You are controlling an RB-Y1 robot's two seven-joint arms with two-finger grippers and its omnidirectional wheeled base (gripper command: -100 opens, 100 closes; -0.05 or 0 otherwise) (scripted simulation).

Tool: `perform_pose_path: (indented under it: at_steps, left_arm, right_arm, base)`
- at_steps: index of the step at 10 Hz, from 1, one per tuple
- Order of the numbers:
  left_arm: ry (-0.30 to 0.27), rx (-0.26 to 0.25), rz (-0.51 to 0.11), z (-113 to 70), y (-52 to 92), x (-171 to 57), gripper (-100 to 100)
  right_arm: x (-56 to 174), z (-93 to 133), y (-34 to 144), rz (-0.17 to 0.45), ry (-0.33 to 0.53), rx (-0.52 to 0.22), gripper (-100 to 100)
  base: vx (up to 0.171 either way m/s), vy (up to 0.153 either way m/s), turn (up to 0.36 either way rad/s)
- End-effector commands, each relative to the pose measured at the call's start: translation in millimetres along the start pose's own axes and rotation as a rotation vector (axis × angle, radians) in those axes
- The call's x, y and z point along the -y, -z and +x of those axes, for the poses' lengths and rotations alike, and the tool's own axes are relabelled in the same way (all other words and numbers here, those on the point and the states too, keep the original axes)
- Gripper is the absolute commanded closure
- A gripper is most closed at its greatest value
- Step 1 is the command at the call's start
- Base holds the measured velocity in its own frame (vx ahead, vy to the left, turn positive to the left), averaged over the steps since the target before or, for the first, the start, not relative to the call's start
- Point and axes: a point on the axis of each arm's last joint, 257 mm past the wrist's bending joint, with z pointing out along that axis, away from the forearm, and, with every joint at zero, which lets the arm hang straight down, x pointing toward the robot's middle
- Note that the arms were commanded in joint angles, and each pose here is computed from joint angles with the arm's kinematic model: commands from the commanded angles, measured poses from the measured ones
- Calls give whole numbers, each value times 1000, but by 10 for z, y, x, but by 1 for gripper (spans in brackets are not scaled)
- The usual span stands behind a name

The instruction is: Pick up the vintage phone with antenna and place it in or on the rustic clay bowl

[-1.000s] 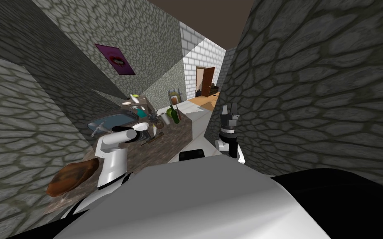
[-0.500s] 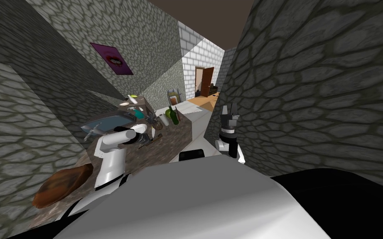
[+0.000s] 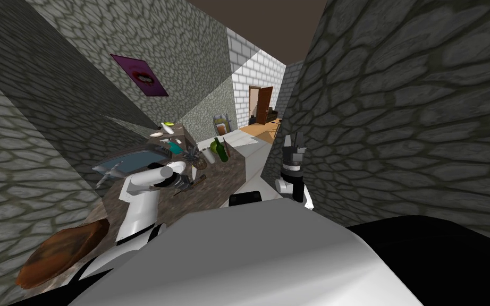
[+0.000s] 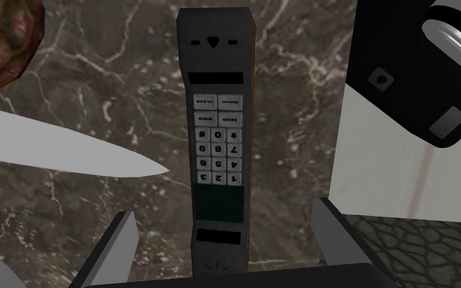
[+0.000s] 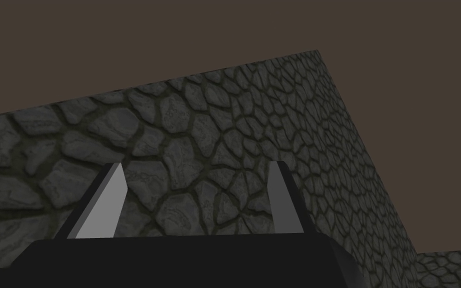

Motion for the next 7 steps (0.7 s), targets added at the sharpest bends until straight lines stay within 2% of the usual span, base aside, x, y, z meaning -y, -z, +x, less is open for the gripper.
perform_pose_path:
  at_steps: [1,4,5,6,7]
  left_arm:
    - [7,25,-61,-102,-30,-155,-100]
    - [19,71,-164,-268,-76,-416,-100]
    - [17,62,-142,-210,-56,-357,-100]
    - [18,65,-148,-219,-55,-372,0]
    - [13,64,-145,-265,-80,-319,-100]
  right_arm:
    - [0,0,0,0,0,0,0]
    - [0,0,0,0,0,0,0]
    - [0,0,0,0,0,0,0]
    - [0,0,0,0,0,0,0]
    - [0,0,0,0,0,0,0]
  base:
    - [62,6,-10]
    - [84,4,4]
    - [4,-10,20]
    - [0,0,0]
    - [16,-28,46]
